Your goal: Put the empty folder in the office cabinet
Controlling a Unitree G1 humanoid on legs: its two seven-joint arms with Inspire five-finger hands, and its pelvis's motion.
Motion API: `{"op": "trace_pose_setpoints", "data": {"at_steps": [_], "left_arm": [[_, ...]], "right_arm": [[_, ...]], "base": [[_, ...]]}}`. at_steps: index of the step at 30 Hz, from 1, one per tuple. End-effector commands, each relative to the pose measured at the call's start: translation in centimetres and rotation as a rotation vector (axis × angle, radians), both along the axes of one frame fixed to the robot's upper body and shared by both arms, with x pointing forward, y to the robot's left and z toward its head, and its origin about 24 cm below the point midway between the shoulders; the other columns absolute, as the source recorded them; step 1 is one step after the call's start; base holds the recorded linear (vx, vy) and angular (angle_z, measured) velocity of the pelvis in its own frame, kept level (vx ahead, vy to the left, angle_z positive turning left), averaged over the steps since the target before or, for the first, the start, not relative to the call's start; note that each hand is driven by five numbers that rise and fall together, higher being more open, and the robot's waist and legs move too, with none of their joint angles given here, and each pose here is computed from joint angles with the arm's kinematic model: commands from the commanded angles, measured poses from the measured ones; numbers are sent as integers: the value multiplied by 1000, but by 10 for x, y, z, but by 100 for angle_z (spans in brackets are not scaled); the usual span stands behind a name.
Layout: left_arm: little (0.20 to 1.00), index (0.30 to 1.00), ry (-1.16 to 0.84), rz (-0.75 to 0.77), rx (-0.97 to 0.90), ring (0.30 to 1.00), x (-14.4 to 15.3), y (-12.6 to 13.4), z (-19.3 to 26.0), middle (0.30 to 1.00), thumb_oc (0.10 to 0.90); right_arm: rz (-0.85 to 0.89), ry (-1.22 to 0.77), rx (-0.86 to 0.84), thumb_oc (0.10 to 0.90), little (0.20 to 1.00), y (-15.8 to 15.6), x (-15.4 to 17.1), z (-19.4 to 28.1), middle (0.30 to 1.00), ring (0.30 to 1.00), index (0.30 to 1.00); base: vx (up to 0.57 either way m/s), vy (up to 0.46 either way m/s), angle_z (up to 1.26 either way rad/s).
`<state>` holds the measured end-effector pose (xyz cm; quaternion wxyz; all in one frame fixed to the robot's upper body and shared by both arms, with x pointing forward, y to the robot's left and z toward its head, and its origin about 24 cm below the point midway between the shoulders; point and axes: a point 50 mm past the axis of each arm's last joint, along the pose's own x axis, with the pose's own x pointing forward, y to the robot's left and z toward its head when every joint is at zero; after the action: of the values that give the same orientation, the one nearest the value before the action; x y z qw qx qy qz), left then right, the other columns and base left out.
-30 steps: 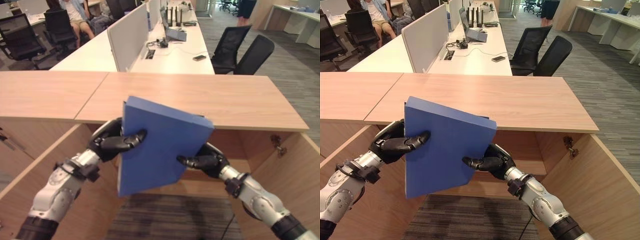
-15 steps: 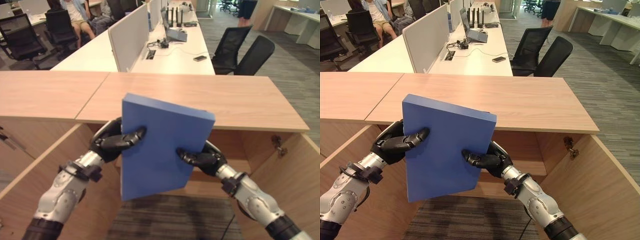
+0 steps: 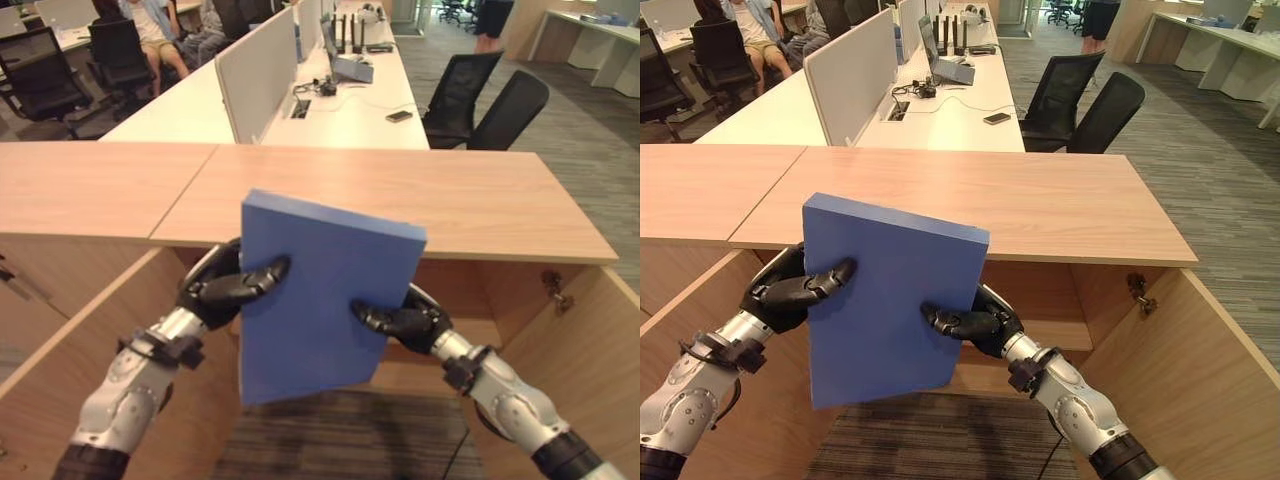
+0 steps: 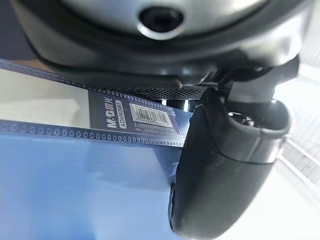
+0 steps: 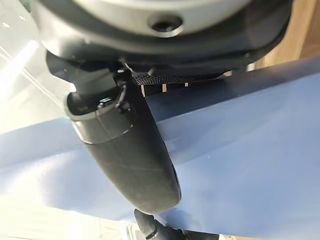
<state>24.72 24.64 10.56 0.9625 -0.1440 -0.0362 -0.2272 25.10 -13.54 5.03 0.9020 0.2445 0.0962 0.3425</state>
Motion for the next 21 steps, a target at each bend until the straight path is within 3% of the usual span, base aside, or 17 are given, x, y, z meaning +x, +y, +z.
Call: {"op": "trace_pose_setpoints", "data": {"at_steps": [1,16,21], "left_arm": [[900,900,-301,-104,-30,900,12,-31,51,900,800],[900,900,-215,298,83,900,-17,34,14,900,800],[900,900,27,494,184,900,-49,74,-41,900,800]], "right_arm": [[340,-273,277,400,300,65,-12,64,300,300,300],[170,-68,80,400,300,17,-18,3,300,300,300],[69,99,54,400,300,-2,-35,-38,300,300,300]], "base": [[0,0,0],[-2,-2,3],[-5,-2,6]]}}
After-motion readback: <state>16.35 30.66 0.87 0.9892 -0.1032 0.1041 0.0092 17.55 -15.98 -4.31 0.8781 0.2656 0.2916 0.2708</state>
